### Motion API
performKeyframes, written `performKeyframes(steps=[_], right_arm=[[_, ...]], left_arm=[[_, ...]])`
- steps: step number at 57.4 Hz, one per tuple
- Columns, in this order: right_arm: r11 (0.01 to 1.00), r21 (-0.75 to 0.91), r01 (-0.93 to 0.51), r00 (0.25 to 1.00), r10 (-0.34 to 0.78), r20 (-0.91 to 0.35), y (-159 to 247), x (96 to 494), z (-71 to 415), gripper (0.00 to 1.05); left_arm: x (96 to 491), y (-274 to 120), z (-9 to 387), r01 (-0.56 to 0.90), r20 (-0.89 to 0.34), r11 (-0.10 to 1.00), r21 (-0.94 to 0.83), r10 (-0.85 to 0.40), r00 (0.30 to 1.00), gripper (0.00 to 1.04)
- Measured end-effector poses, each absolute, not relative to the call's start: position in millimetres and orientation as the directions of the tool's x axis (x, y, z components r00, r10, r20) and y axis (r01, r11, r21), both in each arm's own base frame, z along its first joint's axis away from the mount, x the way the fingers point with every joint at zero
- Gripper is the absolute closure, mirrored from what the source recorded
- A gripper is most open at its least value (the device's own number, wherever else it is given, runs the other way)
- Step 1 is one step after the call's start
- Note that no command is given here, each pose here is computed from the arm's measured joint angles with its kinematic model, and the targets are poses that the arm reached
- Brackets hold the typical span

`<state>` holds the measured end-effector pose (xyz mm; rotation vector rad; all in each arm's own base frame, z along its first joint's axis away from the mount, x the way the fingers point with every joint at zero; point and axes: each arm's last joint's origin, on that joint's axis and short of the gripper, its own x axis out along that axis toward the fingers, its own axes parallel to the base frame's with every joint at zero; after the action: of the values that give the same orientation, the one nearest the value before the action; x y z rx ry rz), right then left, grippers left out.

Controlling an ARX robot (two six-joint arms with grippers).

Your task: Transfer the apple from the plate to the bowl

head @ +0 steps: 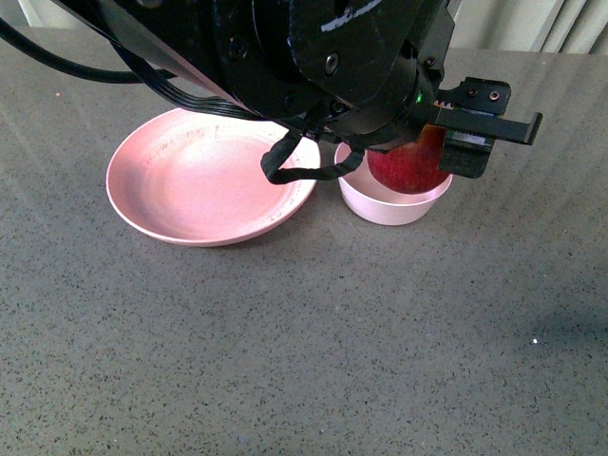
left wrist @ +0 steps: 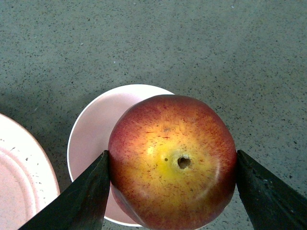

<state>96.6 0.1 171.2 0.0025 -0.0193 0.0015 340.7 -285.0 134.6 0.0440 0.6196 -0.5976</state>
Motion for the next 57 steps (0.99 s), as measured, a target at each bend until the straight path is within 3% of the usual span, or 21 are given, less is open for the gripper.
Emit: performKeyframes(steps=[16,25,28,45,57], right_arm=[[1.000,0.002,-0.002,1.000,0.002,0.019,0,97,171,0.09],[1.000,0.003,-0.002,1.000,0.002,0.019,0,97,171,0.09],[1.000,0.002,-0.002,1.000,0.002,0.019,0,97,171,0.09],[1.000,0.002,-0.002,1.000,0.002,0.019,0,97,171,0.09],[1.000,0.002,-0.002,1.000,0.002,0.019,0,97,171,0.09]], left_arm=[[347,-288,124,0.525,-0.574,0.839,-0.142,-0.501,0.648,0.38],[350,-286,119,0.510,-0.584,0.846,-0.154,-0.495,0.644,0.12],[350,-286,119,0.507,-0.581,0.847,-0.157,-0.494,0.647,0.07],[352,-280,129,0.479,-0.541,0.856,-0.195,-0.501,0.676,0.09],[333,-239,184,0.469,-0.378,0.854,-0.226,-0.521,0.765,0.09]])
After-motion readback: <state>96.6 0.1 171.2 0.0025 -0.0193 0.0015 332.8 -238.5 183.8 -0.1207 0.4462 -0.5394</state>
